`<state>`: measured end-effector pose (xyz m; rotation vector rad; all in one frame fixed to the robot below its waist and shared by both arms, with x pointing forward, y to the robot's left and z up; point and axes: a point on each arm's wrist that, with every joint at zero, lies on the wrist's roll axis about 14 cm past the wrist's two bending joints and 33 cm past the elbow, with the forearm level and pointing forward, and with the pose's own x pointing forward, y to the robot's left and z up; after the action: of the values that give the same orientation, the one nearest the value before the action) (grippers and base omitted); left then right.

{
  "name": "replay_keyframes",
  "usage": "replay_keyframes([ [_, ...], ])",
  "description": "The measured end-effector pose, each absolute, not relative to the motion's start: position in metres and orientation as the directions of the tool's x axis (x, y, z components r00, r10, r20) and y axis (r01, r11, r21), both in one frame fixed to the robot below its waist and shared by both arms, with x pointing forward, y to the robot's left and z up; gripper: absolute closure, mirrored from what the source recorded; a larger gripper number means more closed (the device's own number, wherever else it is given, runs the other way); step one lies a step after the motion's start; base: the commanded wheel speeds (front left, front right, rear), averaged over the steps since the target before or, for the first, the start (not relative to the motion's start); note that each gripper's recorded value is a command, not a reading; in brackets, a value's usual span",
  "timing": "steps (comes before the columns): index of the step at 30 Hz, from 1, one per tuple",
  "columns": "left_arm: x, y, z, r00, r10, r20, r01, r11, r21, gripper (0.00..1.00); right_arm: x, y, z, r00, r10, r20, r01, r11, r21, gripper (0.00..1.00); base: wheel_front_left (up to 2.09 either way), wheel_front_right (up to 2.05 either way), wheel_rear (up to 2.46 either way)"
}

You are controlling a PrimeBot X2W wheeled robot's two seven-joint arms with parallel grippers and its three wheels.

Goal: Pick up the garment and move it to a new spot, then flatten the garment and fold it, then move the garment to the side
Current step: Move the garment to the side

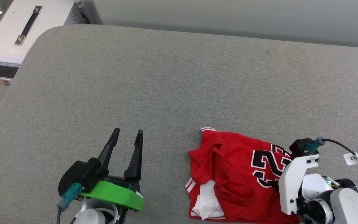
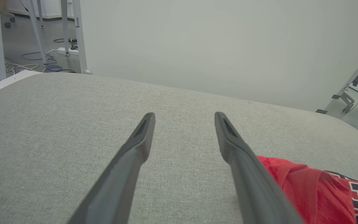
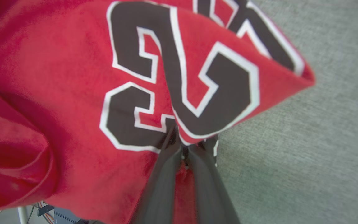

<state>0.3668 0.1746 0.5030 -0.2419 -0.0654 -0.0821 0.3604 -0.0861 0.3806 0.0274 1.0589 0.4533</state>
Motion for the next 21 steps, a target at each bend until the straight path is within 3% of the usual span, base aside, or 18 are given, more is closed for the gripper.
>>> replay_keyframes([
  [6,0.37,0.164,0.509,0.989,-0.11,0.097,0.13,0.963,-0.237,0.0,0.368,-0.097,0.397,0.495,0.355,-0.793,-0.402,0.903,0.153,1.0,0.0,0.0,0.0],
  [10,0.375,0.151,0.512,0.982,-0.155,0.106,0.176,0.956,-0.233,0.0,0.378,-0.12,0.416,0.57,0.303,-0.764,-0.444,0.896,0.023,1.0,0.0,0.0,0.0],
  [21,0.399,0.085,0.513,0.923,-0.363,0.128,0.384,0.893,-0.235,0.0,0.388,-0.236,0.451,0.674,0.04,-0.738,-0.432,0.831,-0.35,1.0,0.0,0.0,0.0],
])
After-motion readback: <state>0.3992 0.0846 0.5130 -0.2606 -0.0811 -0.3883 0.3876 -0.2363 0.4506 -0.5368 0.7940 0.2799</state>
